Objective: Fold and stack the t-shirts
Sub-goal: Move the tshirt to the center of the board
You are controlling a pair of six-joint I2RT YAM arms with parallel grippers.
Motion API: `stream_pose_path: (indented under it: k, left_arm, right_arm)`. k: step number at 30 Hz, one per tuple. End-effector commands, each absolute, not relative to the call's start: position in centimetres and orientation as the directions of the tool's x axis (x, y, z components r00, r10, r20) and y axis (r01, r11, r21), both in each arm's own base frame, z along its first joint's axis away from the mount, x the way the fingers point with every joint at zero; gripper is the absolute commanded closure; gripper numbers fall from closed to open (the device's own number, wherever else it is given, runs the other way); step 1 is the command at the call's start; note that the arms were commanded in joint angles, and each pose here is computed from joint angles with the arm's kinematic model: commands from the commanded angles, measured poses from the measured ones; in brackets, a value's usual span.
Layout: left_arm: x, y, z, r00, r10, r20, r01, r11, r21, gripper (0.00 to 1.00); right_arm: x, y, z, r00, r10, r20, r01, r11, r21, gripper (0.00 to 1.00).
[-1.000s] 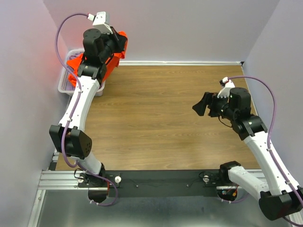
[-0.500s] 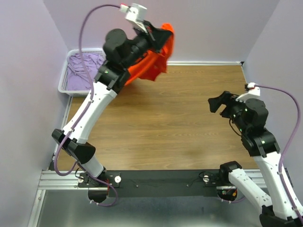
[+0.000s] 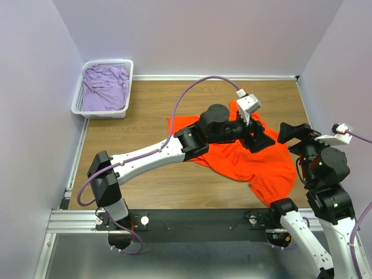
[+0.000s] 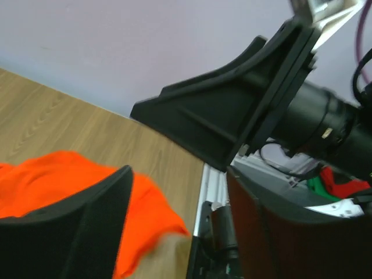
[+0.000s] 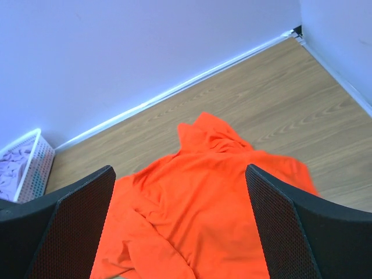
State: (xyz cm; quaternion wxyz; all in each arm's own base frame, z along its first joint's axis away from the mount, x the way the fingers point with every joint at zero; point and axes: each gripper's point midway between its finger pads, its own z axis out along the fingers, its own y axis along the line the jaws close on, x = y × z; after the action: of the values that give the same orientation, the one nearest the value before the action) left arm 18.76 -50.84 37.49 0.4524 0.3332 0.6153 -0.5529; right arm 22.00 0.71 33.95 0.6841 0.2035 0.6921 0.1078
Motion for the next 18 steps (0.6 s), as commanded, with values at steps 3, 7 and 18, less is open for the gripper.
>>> stream_pose_path:
  k: [3,7,18]
  left_arm:
    - [22.4,-44.8,39.4,-0.285,-0.226,-0.931,0.856,0.378,-0.354,0.23]
    - [27.6,-38.9,33.0,-0.393,-0.238,-0.888,0.676,0.581,-0.454,0.25]
    - [34.9,-27.7,16.5,-0.584,-0.167,-0.794,0.337,0.840,-0.425,0.43]
  right_arm:
    - [22.8,0.8,32.4,-0.020,0.407,-0.913,0.157,0.903,0.399,0.00]
    - [24.3,2.4,29.7,-0.132,0.406,-0.904,0.138,0.911,0.389,0.00]
    - [29.8,4.2,18.6,-0.493,0.360,-0.792,0.288,0.927,0.241,0.00]
